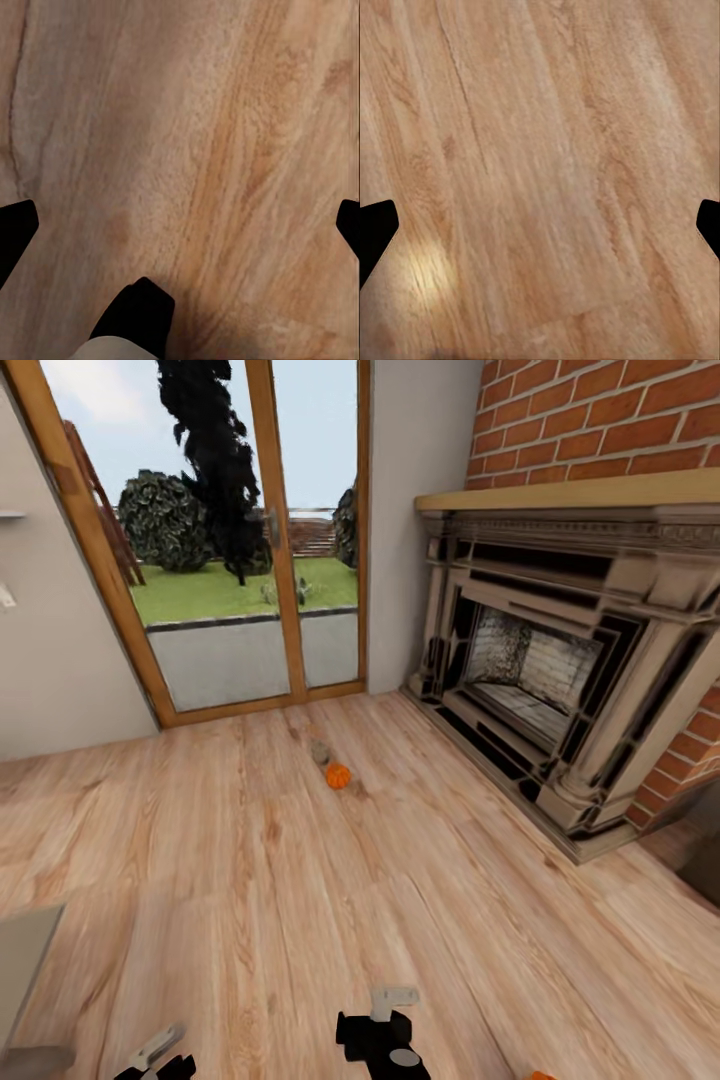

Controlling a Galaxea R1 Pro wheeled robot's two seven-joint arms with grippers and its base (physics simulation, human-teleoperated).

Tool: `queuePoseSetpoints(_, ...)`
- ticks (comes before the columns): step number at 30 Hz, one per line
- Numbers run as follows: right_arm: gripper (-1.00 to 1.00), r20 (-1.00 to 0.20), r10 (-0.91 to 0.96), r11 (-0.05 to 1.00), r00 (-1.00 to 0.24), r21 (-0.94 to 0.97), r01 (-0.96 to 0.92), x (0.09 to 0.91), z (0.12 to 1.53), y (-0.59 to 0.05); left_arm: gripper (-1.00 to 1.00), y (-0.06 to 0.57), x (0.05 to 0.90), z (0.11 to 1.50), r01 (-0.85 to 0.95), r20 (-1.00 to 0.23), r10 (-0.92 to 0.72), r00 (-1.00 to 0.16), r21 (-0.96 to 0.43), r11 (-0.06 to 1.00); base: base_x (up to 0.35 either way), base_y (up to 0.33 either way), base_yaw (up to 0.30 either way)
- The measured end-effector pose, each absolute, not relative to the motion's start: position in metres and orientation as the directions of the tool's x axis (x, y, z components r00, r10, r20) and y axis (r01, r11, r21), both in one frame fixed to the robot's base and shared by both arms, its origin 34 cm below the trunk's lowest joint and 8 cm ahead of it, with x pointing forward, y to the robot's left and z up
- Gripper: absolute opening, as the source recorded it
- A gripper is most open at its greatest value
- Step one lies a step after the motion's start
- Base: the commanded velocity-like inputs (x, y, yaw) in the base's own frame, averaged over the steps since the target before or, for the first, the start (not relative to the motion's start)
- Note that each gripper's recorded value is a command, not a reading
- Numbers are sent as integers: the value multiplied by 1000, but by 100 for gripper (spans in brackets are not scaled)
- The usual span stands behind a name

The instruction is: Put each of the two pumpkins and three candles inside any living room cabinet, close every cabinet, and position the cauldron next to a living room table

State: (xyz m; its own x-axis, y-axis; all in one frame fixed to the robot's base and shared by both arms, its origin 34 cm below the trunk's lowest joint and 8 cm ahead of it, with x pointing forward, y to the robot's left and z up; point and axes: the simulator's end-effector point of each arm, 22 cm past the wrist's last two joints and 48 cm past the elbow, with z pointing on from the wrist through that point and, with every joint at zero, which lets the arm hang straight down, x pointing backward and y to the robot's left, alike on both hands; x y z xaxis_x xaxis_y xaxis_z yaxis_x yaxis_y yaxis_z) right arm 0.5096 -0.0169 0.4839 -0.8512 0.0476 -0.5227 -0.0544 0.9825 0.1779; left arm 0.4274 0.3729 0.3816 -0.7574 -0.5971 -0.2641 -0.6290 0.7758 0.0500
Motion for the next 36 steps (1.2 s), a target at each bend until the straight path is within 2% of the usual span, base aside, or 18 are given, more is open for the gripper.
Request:
queuePoseSetpoints(5,100,-524,48,983,-851,178,-54,510,484,-17,100,373,427,381,-629,-264,-598,-757,50,776,327,75,7)
queuePoseSetpoints(13,100,-524,50,982,-850,179,-53,510,484,-17,100,373,427,381,-630,-264,-598,-757,51,775,232,229,9)
queuePoseSetpoints(29,100,-525,49,983,-850,178,-54,510,484,-17,100,372,427,381,-630,-263,-598,-757,50,775,267,221,243)
queuePoseSetpoints(36,100,-525,49,983,-850,178,-53,510,484,-17,100,372,427,381,-628,-263,-596,-758,50,777,329,52,55)
